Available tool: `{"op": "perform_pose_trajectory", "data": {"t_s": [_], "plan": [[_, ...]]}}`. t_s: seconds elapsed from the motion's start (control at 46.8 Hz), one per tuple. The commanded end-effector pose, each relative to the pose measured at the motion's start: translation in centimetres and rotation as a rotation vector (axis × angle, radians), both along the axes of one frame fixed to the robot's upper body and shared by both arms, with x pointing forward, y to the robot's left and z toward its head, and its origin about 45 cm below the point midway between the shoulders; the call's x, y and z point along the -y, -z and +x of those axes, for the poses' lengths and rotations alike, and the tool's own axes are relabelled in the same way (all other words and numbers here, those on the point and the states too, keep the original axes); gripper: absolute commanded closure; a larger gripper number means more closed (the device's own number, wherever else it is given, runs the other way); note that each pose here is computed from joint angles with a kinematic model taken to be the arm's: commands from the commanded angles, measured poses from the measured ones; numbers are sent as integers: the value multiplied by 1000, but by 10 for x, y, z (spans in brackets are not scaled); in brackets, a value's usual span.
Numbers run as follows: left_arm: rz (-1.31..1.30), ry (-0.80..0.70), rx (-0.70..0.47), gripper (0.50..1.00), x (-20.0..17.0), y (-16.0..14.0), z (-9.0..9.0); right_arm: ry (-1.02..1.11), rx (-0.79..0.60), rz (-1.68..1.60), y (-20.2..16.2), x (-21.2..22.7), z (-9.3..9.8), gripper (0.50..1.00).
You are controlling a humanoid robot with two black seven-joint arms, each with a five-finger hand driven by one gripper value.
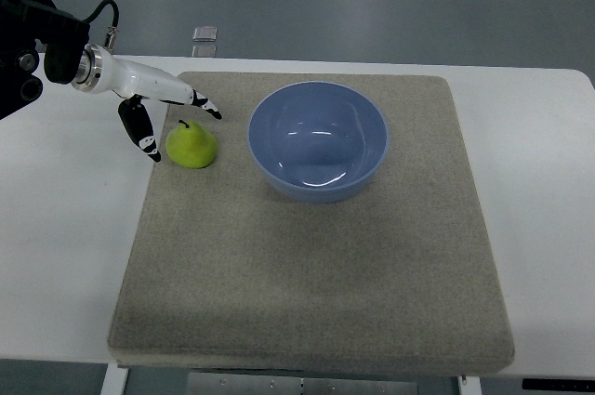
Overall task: Place pear in bowl with left hand
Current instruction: 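Lower the left hand fingers around the green pear, then close the left hand fingers to grasp the green pear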
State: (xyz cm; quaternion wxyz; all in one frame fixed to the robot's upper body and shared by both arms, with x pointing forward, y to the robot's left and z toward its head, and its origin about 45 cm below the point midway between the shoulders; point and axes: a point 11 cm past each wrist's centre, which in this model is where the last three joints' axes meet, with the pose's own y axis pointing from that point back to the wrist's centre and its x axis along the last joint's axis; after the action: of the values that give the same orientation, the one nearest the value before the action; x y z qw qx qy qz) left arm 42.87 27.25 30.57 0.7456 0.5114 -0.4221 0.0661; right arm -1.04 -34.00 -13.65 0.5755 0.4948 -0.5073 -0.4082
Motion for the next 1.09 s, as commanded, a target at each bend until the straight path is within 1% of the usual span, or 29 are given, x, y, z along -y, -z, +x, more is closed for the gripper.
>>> {"op": "perform_pose_trajectory", "data": {"t_s": [0.0,0.171,0.363,0.47,0.556,0.663,0.769,1.069], "plan": [[-7,1,5,525,1,-1,0,1,-1,1,0,0,-1,576],[-35,31,-9,519,7,-1,-2,0,0,-2,0,0,0,576],[-17,29,-15,527,3,2,-2,-1,-2,1,0,0,-1,576],[13,33,-6,555,0,4,-1,-1,0,0,0,0,0,576],[44,39,7,555,-3,6,-1,0,0,1,0,0,0,576],[47,37,-3,555,-5,13,-3,-1,0,0,0,0,0,576],[43,42,20,555,-4,12,-2,-1,0,1,0,0,0,576],[43,37,14,557,-6,18,-2,-1,0,0,0,0,0,576]]}}
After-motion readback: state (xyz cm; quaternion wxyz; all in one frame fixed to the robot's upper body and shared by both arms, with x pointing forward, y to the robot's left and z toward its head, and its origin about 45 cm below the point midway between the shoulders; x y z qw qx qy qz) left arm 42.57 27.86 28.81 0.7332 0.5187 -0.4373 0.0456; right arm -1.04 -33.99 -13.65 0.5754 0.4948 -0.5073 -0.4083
